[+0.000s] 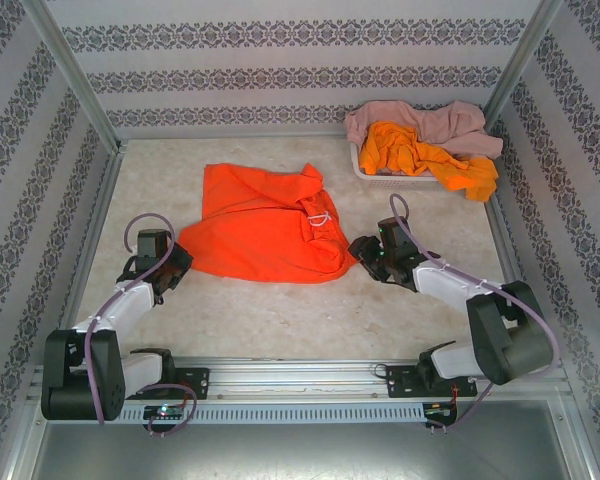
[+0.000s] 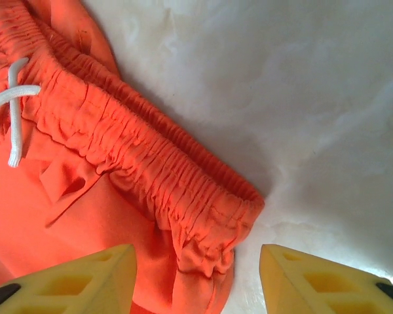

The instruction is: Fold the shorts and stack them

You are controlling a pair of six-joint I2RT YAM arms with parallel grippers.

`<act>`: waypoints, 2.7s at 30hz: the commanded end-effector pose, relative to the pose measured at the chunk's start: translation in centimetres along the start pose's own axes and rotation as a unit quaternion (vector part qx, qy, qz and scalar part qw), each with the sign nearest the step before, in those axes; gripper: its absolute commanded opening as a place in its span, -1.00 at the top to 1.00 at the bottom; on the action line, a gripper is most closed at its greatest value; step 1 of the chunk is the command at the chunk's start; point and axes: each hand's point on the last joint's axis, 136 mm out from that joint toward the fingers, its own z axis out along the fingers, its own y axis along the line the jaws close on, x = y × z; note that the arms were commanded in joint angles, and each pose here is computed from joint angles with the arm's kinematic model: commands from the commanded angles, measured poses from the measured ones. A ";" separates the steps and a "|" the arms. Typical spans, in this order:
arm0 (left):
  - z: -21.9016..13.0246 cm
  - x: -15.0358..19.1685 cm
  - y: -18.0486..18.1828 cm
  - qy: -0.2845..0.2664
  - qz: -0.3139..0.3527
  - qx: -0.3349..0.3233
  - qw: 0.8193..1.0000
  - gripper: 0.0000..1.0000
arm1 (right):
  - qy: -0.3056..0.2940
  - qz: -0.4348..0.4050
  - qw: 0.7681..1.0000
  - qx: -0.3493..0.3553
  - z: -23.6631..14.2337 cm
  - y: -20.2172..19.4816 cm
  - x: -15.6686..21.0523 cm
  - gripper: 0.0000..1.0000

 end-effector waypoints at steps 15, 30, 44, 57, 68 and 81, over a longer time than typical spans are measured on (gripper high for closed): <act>0.3 -0.2 -0.1 -0.005 0.007 0.012 1.000 1.00 | -0.003 0.035 0.999 0.006 3.1 1.1 -0.4 0.19; -1.2 -2.6 -2.9 -0.017 0.034 0.034 0.999 1.00 | -0.028 0.002 0.999 -0.020 2.0 4.1 -2.6 1.00; -20.2 -16.7 -19.9 -0.203 0.124 0.157 0.959 1.00 | -0.192 -0.133 0.933 -0.276 -17.9 25.8 -10.0 1.00; -30.7 -16.8 -24.1 -0.258 0.158 0.246 0.921 1.00 | -0.227 -0.191 0.892 -0.340 -26.1 29.8 -9.0 1.00; -19.8 -17.6 -21.2 -0.203 0.148 0.163 0.954 1.00 | -0.111 -0.192 0.926 -0.305 -15.8 30.9 -9.0 1.00; -29.2 -28.6 -29.3 -0.348 0.156 0.179 0.907 1.00 | -0.098 -0.281 0.826 -0.479 -22.2 46.7 -11.5 1.00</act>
